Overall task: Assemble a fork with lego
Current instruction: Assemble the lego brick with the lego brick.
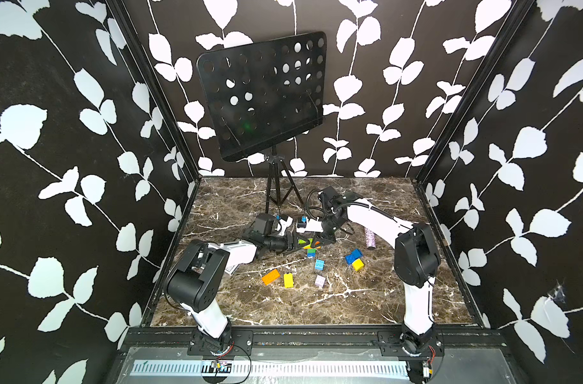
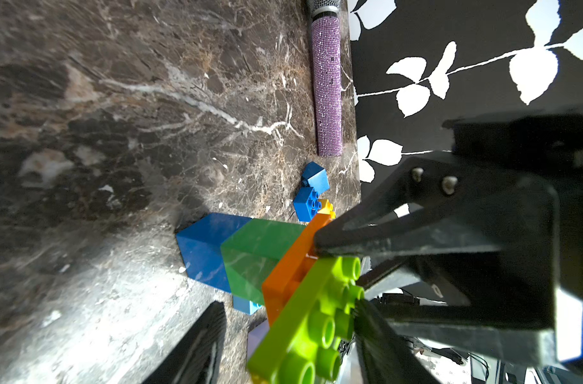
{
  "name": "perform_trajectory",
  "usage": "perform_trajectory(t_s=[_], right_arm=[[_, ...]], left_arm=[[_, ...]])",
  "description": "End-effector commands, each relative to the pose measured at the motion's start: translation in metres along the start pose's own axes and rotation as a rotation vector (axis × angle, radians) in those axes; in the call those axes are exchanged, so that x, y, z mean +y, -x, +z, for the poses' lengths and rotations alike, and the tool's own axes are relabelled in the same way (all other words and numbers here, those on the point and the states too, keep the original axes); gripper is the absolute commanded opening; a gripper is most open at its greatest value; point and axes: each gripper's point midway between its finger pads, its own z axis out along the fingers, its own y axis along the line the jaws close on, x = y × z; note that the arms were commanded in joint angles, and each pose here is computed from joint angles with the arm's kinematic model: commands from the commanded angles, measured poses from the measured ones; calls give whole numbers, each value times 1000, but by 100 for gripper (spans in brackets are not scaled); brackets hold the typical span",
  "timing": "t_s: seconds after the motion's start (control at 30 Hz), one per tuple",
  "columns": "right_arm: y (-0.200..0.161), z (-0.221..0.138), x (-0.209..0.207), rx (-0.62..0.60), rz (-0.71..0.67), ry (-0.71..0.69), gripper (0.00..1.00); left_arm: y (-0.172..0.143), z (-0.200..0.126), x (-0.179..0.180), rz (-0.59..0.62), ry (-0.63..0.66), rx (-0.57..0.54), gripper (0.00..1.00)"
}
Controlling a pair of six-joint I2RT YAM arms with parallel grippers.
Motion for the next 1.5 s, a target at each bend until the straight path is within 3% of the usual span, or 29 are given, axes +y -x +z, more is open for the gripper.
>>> perform_trajectory(t_s=[0.0,0.57,0.83,1.1,1.47], right_arm=[[7,-12,2,-30,2,-16,31],[-6,-4,3,3,7,-29,37],[16,-30,3,-169,89,-3,47],[37,-53,-4,-374,259,-2,48],[17,-19,-16,-350,398,-8,44]], left_arm=[[7,0,-5,23,-2,-12,63],[8,7,5,30,41,24,58],[1,7,13,37,68,54,55],[-1,7,10,52,61,76,55],[1,6,8,58,66,78,55]])
